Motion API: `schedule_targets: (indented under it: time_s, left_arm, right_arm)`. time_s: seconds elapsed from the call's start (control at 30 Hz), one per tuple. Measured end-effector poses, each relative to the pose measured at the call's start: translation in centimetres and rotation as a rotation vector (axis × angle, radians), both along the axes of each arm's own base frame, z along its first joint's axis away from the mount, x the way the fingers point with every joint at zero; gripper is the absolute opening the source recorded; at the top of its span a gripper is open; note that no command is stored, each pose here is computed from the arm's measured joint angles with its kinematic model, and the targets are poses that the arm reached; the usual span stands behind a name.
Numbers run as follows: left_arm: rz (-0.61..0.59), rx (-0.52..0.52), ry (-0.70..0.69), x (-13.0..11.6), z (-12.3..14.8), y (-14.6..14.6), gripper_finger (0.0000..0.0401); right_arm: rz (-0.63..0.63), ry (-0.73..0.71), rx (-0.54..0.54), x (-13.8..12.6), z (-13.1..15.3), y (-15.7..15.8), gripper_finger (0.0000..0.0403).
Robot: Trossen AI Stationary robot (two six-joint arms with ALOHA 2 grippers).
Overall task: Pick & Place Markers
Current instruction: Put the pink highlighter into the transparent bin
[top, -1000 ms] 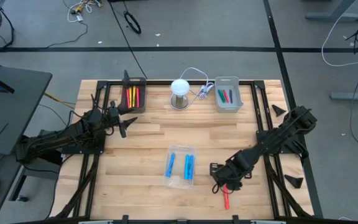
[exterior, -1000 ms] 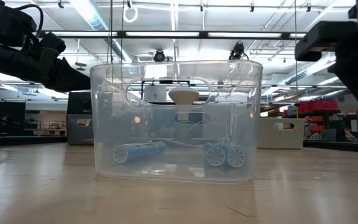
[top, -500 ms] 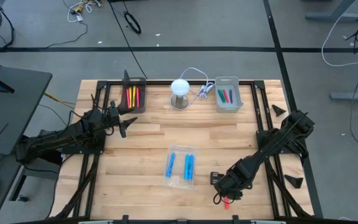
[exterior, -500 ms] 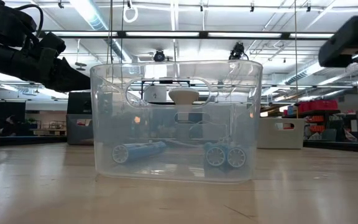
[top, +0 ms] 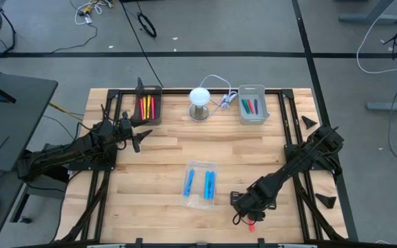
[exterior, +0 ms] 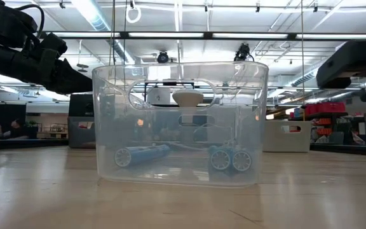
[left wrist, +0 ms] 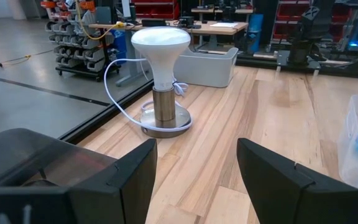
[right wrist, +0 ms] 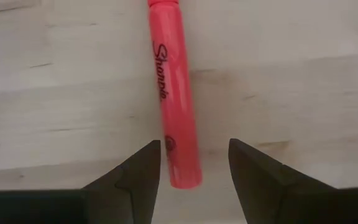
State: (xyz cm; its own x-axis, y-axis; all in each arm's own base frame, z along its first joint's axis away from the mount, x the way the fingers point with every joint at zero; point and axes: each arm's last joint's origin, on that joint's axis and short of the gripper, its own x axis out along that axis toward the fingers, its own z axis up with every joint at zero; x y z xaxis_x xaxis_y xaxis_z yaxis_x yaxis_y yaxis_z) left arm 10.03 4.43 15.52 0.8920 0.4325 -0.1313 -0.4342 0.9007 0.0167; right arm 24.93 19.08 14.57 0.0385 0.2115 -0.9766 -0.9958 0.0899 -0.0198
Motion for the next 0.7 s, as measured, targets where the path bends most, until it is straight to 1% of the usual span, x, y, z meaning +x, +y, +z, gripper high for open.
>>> schedule_targets:
  time_s: [0.1, 0.17, 0.3, 0.4, 0.57, 0.7]
  left_arm:
    - [0.000, 0.000, 0.000, 0.0, 0.0, 0.0, 0.0229]
    - [-0.001, 0.000, 0.000, 0.0, 0.0, 0.0, 0.0229]
    - [0.000, 0.000, 0.000, 0.0, 0.0, 0.0, 0.0229]
    - [0.000, 0.000, 0.000, 0.0, 0.0, 0.0, 0.0229]
    - [0.000, 0.000, 0.000, 0.0, 0.0, 0.0, 0.0229]
    - [0.000, 0.000, 0.000, 0.0, 0.0, 0.0, 0.0229]
  right_arm:
    - [-0.004, 0.002, 0.001, 0.1, 0.0, -0.2, 0.0187]
    - [-0.005, 0.005, -0.001, 0.2, -0.1, -0.3, 0.0177]
    - [0.009, 0.009, -0.007, 0.4, -0.3, -0.5, 0.0149]
    - [0.044, 0.011, -0.004, 0.4, -0.5, -0.6, 0.0126]
    - [0.049, 0.060, 0.053, 0.6, -1.0, -0.6, 0.0085]
    - [0.049, 0.071, 0.073, 0.8, -1.0, -0.7, 0.0064]
